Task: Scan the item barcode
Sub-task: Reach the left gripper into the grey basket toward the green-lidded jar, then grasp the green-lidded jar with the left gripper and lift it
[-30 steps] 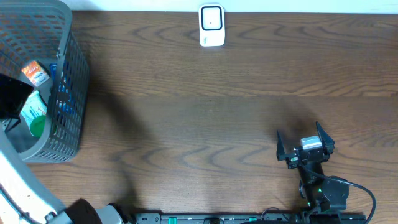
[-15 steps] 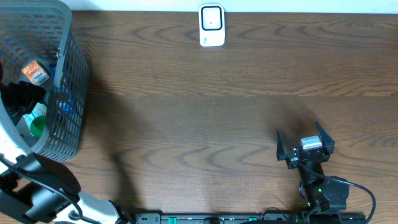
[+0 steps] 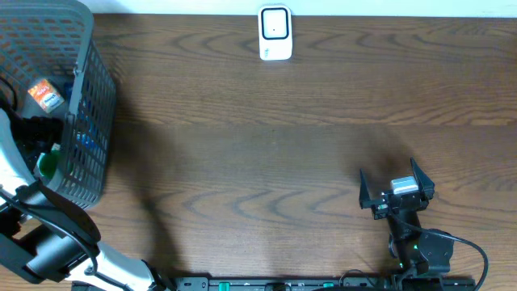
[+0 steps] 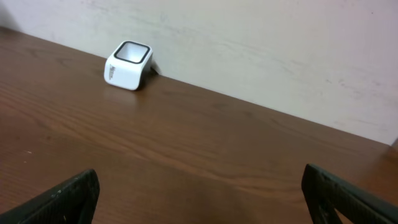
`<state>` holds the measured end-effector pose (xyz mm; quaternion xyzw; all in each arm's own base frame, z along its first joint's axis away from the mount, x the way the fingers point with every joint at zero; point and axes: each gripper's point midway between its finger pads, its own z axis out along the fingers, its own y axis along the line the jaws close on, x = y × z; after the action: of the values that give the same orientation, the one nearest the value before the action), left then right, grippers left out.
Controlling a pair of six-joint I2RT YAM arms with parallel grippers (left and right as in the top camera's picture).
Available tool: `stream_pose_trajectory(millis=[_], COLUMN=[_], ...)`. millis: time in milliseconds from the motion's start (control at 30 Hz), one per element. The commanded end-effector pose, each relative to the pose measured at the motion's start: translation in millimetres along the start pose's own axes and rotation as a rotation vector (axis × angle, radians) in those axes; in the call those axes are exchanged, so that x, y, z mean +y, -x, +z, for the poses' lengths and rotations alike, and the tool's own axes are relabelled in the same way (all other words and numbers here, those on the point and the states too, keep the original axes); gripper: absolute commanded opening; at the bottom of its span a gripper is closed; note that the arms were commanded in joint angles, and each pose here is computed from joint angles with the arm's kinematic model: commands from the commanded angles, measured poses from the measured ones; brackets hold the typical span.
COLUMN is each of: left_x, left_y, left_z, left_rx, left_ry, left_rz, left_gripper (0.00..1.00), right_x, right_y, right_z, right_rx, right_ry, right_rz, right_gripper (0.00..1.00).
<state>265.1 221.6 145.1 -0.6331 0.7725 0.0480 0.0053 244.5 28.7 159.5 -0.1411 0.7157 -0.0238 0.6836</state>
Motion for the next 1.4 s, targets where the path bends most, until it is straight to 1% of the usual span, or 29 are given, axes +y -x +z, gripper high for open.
stream_pose_trajectory(millis=[0, 200, 667, 1367], left_x=[13.2, 7.5, 1.5, -2.0], left_y=[4.4, 7.6, 12.6, 9.5], left_z=[17.7, 39.6, 49.8, 100.1], left_rx=[-0.023, -0.043, -0.063, -0.088], left_ry=[0.072, 0.053, 0.034, 0.013], left_rz=[-0.040, -0.031, -0.036, -0.021], left_gripper=[0.98, 0.98, 0.98, 0.98], right_x=[-0.8, -0.8, -0.8, -0.8], right_y=[-0.4, -0.5, -0.4, -0.5], right_z=[-0.3, -0.3, -0.3, -0.3], right_rx=[0.000, 0.001, 0.000, 0.001], right_ry=[-0.004, -0.004, -0.004, -0.004], right_rz=[-0.001, -0.001, -0.001, -0.001], right_gripper=[0.99, 0.99, 0.99, 0.99])
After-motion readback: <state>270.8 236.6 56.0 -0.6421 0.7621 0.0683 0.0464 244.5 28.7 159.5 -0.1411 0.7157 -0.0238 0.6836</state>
